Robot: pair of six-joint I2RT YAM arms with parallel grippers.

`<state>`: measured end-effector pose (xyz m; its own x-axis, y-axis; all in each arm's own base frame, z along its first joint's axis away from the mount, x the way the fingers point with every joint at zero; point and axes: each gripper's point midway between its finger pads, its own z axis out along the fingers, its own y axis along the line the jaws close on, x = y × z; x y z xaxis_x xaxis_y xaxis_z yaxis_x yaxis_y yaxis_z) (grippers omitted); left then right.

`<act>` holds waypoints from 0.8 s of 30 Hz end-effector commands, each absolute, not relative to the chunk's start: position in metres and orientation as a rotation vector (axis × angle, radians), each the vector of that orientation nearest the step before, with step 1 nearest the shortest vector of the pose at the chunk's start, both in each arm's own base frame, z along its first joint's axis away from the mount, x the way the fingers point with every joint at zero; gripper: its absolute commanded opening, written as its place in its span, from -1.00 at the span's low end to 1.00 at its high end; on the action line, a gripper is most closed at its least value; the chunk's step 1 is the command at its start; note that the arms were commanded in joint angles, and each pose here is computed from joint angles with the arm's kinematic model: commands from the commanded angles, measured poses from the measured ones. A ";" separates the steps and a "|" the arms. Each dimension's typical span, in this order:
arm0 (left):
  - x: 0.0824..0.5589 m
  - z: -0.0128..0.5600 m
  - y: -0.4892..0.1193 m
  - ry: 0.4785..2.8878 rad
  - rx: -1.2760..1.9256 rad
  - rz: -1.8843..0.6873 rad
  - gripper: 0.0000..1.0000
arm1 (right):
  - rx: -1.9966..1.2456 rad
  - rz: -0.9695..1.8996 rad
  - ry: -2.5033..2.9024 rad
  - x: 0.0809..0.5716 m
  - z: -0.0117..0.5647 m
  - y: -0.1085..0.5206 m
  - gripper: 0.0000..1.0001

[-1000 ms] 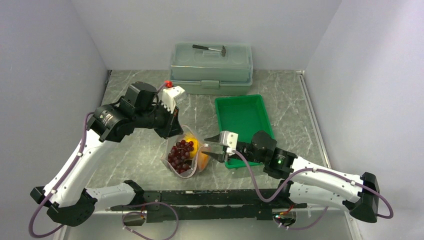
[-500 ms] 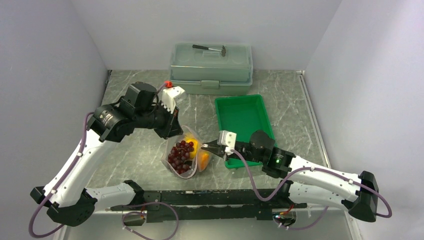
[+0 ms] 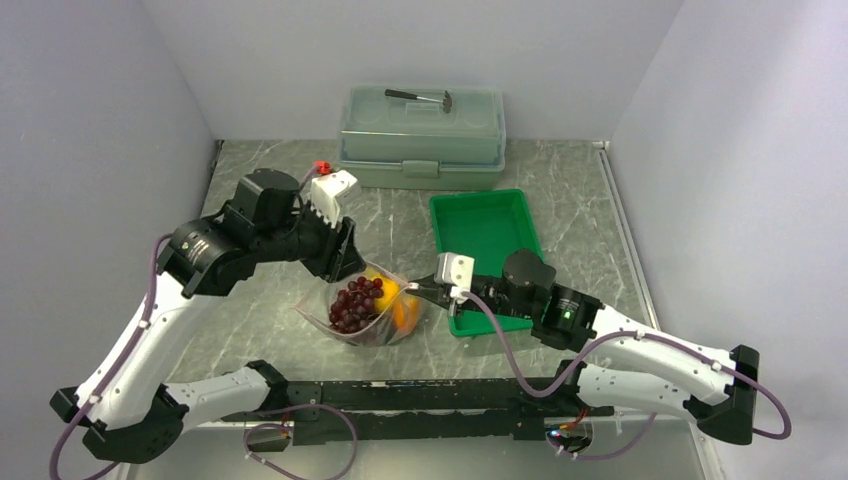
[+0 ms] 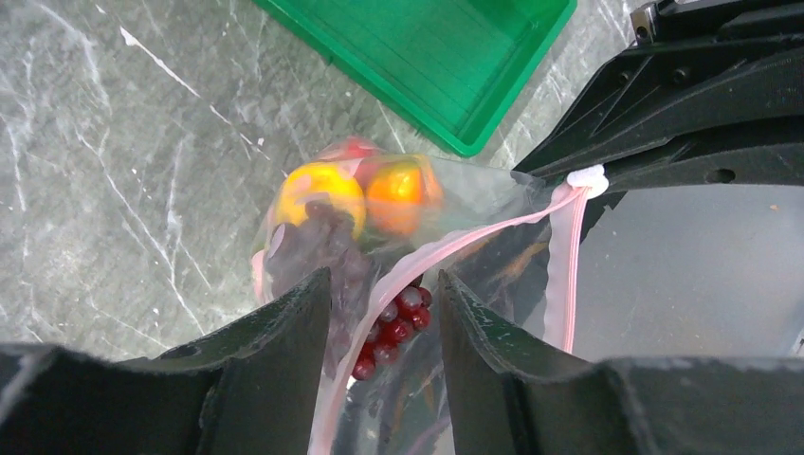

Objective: Place the food in the zip-top bag and seal the zipper
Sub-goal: Adjust the zipper food storage bag at the center of the board.

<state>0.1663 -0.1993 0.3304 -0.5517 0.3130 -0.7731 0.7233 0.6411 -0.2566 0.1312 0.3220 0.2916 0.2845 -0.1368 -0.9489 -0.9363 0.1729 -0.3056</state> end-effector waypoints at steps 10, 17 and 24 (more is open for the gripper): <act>0.150 0.416 -0.204 1.741 0.859 -0.850 0.28 | -1.348 0.865 1.097 0.116 0.368 0.329 -1.00; 0.137 0.417 -0.221 1.619 0.976 -0.961 0.49 | -1.395 0.900 1.238 0.117 0.378 0.338 -1.00; 0.131 0.407 -0.228 1.565 1.027 -1.005 0.63 | -1.431 0.928 1.370 0.118 0.376 0.346 -1.00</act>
<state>0.1363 -0.2190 0.3963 -0.2677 0.1699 -0.9484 0.9012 0.3923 -0.1841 0.1242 0.3466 0.3430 0.1195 -0.3443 -0.9312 -0.9892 0.0391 -0.1413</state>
